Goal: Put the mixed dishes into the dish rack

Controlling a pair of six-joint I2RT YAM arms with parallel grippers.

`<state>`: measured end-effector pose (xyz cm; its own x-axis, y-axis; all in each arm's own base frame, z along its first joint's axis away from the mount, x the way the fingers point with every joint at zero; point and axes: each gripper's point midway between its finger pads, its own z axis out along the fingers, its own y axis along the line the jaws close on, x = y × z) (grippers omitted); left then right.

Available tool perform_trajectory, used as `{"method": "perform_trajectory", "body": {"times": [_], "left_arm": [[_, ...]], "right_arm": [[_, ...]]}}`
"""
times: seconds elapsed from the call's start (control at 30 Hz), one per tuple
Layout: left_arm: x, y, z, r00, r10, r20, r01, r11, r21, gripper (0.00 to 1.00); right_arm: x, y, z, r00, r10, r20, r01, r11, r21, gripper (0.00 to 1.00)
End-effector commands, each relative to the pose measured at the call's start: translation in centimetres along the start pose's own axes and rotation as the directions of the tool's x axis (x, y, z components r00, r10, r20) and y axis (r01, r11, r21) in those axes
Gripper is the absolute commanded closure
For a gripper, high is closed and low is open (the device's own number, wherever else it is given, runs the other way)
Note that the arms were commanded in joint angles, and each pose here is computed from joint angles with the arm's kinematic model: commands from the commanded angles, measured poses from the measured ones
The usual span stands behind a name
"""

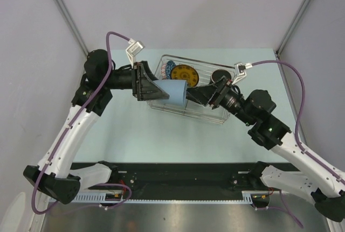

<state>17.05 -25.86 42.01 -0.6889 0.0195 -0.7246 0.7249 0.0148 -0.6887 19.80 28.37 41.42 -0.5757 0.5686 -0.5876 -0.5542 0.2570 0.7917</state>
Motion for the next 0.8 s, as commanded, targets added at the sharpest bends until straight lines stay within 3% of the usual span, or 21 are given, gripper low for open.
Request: {"method": "perform_trajectory", "body": {"times": [0.0,0.2,0.23,0.3,0.33,0.4,0.47,0.5,0.57,0.63,0.7,0.73,0.77], "left_arm": [[-1.7,-2.3,-0.6,0.993,0.112,0.046,-0.112,0.994,0.005,1.00],[-1.7,-1.3,-0.6,0.994,0.102,0.044,-0.100,0.994,-0.039,1.00],[-2.8,-1.4,-0.7,0.980,0.190,0.063,-0.184,0.980,-0.081,1.00],[-2.9,0.1,-0.7,0.983,0.182,0.041,-0.174,0.973,-0.151,1.00],[-3.7,-0.1,-0.9,0.965,0.261,0.036,-0.250,0.952,-0.177,1.00],[-3.5,2.4,-0.1,0.971,0.237,-0.014,-0.233,0.937,-0.261,1.00],[-5.0,3.5,0.3,0.931,0.361,-0.058,-0.357,0.864,-0.356,1.00],[-3.4,3.3,1.5,0.922,0.363,-0.131,-0.386,0.855,-0.346,1.00],[-4.6,5.5,2.9,0.851,0.463,-0.247,-0.525,0.745,-0.411,1.00],[-3.5,6.9,5.6,0.798,0.479,-0.366,-0.597,0.714,-0.367,1.00],[-3.5,8.6,7.1,0.766,0.485,-0.421,-0.635,0.671,-0.382,1.00],[-4.3,8.7,7.6,0.726,0.529,-0.439,-0.683,0.630,-0.369,1.00],[-4.0,11.2,9.0,0.711,0.513,-0.482,-0.696,0.612,-0.375,1.00]], "right_arm": [[0.3,-3.3,-1.3,1.000,-0.025,-0.011,0.026,0.990,0.139,0.30],[0.3,-4.5,-1.8,1.000,-0.022,-0.013,0.024,0.983,0.180,0.27],[-0.7,-3.8,-3.1,0.999,-0.038,0.022,0.033,0.984,0.174,0.27],[-1.8,-4.4,-5.3,0.996,-0.073,0.045,0.061,0.974,0.219,0.22],[-3.6,-3.4,-7.5,0.989,-0.098,0.113,0.072,0.975,0.211,0.20],[-4.3,-3.7,-10.8,0.980,-0.121,0.158,0.077,0.963,0.260,0.15],[-5.8,-3.6,-15.3,0.948,-0.141,0.285,0.046,0.948,0.316,0.12],[-6.1,-3.7,-16.5,0.938,-0.118,0.325,0.006,0.946,0.325,0.12],[-6.0,-4.5,-19.8,0.917,-0.110,0.384,-0.041,0.930,0.364,0.10],[-5.2,-5.2,-21.0,0.921,-0.106,0.376,-0.053,0.920,0.389,0.10],[-4.6,-5.1,-21.4,0.928,-0.099,0.358,-0.048,0.924,0.381,0.11],[-4.5,-5.1,-21.5,0.931,-0.093,0.354,-0.051,0.924,0.378,0.11],[-4.2,-5.1,-21.5,0.935,-0.089,0.344,-0.049,0.926,0.375,0.12]]}}
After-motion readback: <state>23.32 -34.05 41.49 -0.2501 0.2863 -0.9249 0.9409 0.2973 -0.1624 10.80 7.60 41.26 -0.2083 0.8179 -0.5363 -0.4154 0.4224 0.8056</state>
